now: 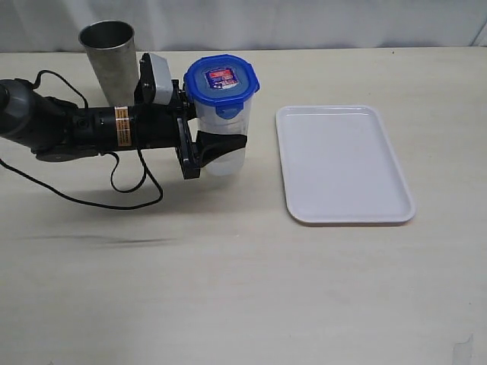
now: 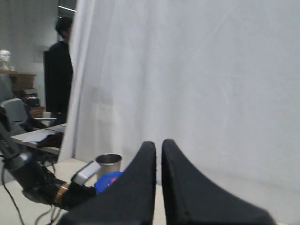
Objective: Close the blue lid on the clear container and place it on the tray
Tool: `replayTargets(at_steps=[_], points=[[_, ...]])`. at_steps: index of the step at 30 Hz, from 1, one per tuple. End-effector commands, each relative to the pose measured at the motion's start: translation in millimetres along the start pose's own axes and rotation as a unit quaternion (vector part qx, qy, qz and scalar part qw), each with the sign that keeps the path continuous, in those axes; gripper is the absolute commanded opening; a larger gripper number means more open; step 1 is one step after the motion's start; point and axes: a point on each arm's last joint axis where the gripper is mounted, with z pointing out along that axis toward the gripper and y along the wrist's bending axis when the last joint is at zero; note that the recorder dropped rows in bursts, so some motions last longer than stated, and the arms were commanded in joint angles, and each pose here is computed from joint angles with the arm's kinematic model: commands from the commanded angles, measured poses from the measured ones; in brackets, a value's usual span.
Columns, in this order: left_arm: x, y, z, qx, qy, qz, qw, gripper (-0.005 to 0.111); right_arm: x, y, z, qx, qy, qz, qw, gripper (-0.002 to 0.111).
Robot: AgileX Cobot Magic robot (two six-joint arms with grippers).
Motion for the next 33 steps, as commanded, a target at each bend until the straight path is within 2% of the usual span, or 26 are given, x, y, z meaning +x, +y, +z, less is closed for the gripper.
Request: replayTargets(at_steps=[1,7,13,18,33], points=[[-11.4,2.4,-0.1,-0.005,-0.027,0.003,1.0,0.0,25.8,0.7,4.2,0.084,0.038,-0.017,0.996,0.005],[-11.4,2.4,-0.1,-0.005,-0.027,0.003,1.0,0.0,57.3,-1.6,11.8,0.162,0.091,-0.014,0.983,0.005],[-11.5,2.5,-0.1,-0.005,-0.028,0.002,1.0,0.0,83.3,0.1,17.2,0.192,0.117,0.065,0.972,0.005],[-11.5,2.5,-0.1,-0.005,-0.028,0.002,1.0,0.0,106.0,-7.0,16.6,0.229,0.162,0.011,0.96,0.005],[-11.5,2.5,-0.1,-0.005,-0.028,0.002,1.0,0.0,173.1,-8.1,16.3,0.227,0.234,0.023,0.945,0.005]])
